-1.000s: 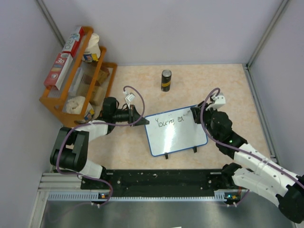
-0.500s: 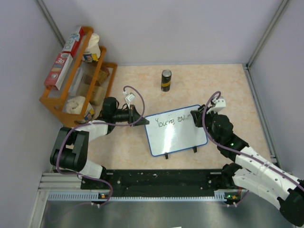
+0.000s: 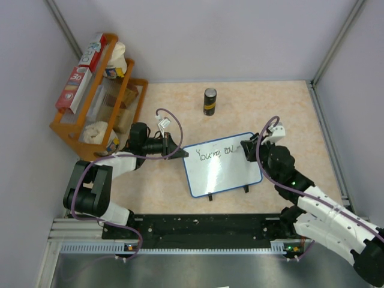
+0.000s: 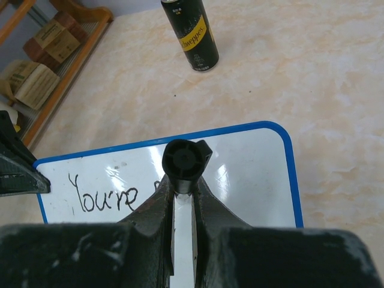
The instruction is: Write a sentence on the whiteboard
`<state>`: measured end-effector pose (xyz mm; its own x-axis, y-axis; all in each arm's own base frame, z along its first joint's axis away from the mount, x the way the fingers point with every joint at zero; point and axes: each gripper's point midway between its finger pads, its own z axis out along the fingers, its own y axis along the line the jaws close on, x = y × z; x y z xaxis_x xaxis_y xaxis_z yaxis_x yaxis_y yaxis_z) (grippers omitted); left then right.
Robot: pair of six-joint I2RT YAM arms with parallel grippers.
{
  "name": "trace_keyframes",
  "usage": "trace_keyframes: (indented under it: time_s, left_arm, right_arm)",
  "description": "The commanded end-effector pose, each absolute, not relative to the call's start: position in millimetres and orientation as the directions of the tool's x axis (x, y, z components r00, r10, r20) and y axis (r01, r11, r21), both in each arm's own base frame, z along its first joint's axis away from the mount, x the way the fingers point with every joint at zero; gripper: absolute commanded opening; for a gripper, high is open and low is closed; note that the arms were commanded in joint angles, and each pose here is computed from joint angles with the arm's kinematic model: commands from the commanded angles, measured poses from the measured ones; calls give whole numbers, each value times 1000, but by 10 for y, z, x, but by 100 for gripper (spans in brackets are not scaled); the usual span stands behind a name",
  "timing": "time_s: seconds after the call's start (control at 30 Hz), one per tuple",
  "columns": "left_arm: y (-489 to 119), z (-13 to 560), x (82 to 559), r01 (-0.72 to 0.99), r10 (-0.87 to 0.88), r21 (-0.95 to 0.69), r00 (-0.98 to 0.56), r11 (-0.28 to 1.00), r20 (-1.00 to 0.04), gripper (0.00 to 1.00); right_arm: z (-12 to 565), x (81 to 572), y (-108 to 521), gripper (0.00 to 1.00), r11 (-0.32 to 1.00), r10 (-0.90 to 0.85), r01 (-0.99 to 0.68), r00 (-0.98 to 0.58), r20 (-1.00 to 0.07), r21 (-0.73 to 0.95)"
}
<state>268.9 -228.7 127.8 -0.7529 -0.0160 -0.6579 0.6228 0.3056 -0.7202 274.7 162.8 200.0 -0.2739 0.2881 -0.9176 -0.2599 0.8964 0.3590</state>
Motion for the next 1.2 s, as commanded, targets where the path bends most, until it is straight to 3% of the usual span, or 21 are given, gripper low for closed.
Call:
trace_keyframes:
  time_s: [0.0,1.17]
  left_arm:
    - [-2207,910,2730,607,19,-676,-750,418,-661,0]
    - [-2209,915,2731,608,18,-676,-749,417,-662,0]
  right_arm:
    - [2087,2826,1576,0,902,313,-228,-242,-918,368]
    - [2411,2986,1512,0,892,379,-200,-154,-912,405]
